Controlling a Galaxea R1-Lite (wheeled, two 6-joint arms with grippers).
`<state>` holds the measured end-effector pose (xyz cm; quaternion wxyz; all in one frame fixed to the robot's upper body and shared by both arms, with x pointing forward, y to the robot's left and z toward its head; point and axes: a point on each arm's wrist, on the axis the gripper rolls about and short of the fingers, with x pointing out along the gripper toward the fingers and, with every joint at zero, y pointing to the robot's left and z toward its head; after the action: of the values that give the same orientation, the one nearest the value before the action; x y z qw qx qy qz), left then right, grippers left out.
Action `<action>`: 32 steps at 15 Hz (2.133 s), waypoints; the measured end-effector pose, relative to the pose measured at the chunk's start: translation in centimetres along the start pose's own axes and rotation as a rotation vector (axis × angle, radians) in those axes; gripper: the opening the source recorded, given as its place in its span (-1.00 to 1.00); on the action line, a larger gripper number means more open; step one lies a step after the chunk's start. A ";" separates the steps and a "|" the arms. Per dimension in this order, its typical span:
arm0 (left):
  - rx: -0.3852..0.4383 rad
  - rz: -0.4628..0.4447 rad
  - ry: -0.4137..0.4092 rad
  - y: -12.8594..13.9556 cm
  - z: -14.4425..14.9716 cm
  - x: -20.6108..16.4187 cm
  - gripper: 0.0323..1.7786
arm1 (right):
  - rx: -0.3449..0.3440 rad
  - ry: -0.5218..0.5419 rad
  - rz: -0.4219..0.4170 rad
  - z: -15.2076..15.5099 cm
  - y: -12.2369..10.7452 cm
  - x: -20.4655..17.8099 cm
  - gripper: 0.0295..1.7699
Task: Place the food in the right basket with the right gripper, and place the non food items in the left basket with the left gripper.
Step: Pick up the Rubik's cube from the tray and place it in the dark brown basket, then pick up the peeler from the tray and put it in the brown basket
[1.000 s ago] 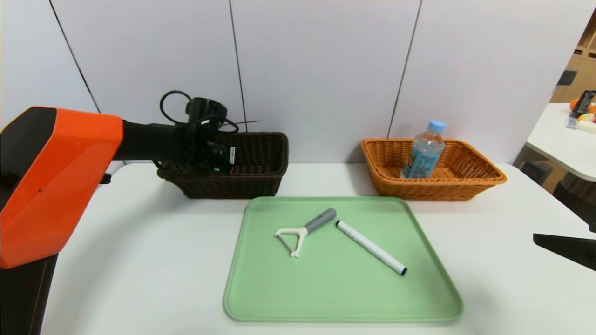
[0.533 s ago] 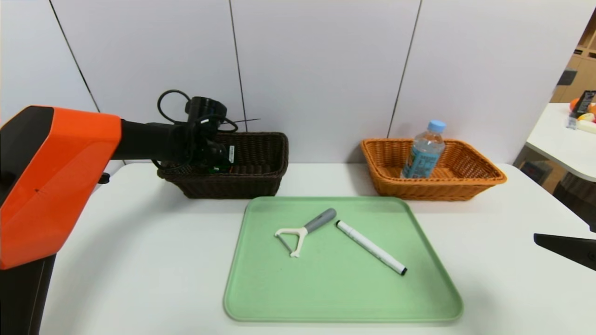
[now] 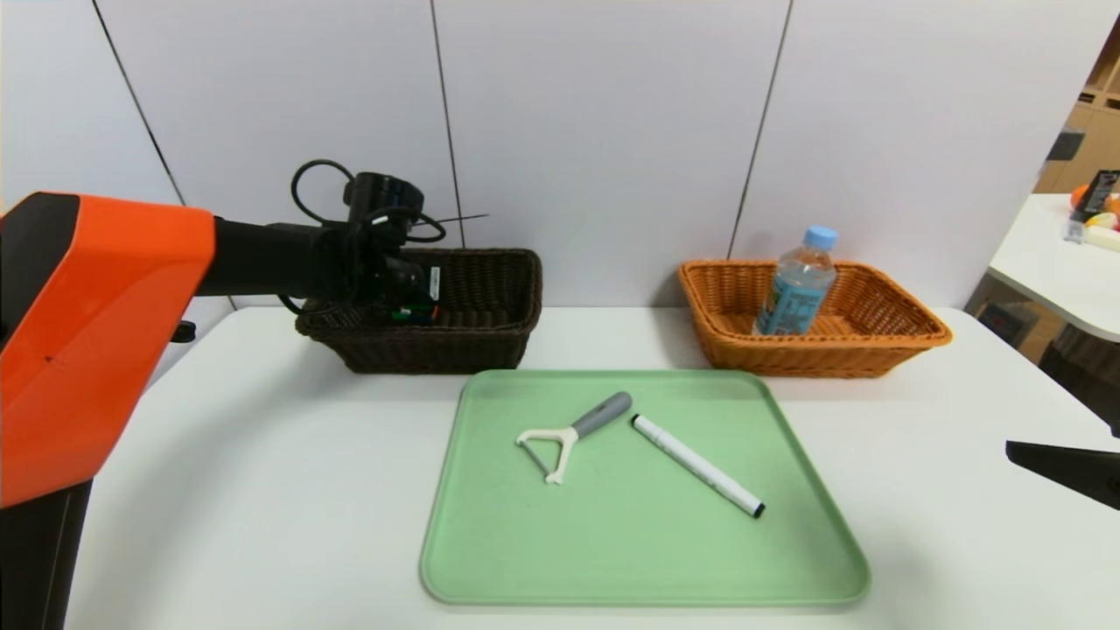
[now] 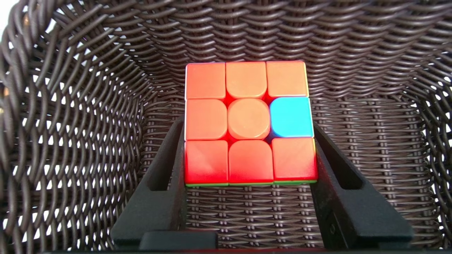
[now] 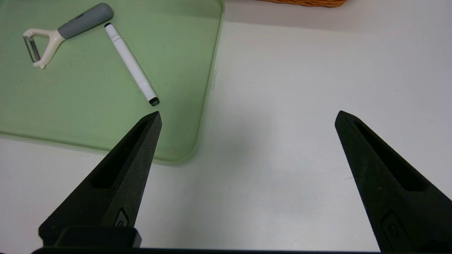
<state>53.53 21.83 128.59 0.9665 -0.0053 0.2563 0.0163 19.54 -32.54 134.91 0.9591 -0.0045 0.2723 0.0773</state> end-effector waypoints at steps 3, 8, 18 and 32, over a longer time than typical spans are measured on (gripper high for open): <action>-0.006 -0.001 -0.003 0.0 0.1 -0.1 0.06 | -0.001 -0.004 0.000 -0.1 0.0 -0.1 0.91; -0.008 0.002 -0.003 0.1 0.1 -0.3 0.42 | -0.002 -0.007 0.001 -0.1 0.0 -0.3 0.91; -0.005 -0.040 -0.040 -0.8 1.9 -4.0 0.78 | -0.002 -0.003 0.001 -0.3 0.0 -0.2 0.91; 0.080 -0.284 -0.114 -9.1 2.6 -21.5 0.88 | 0.001 0.009 0.001 -0.6 0.0 0.0 0.91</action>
<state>36.47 12.19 141.52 0.9715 -0.0021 0.1982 -0.1302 19.26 -32.55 134.41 0.9577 -0.0043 0.2769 0.0777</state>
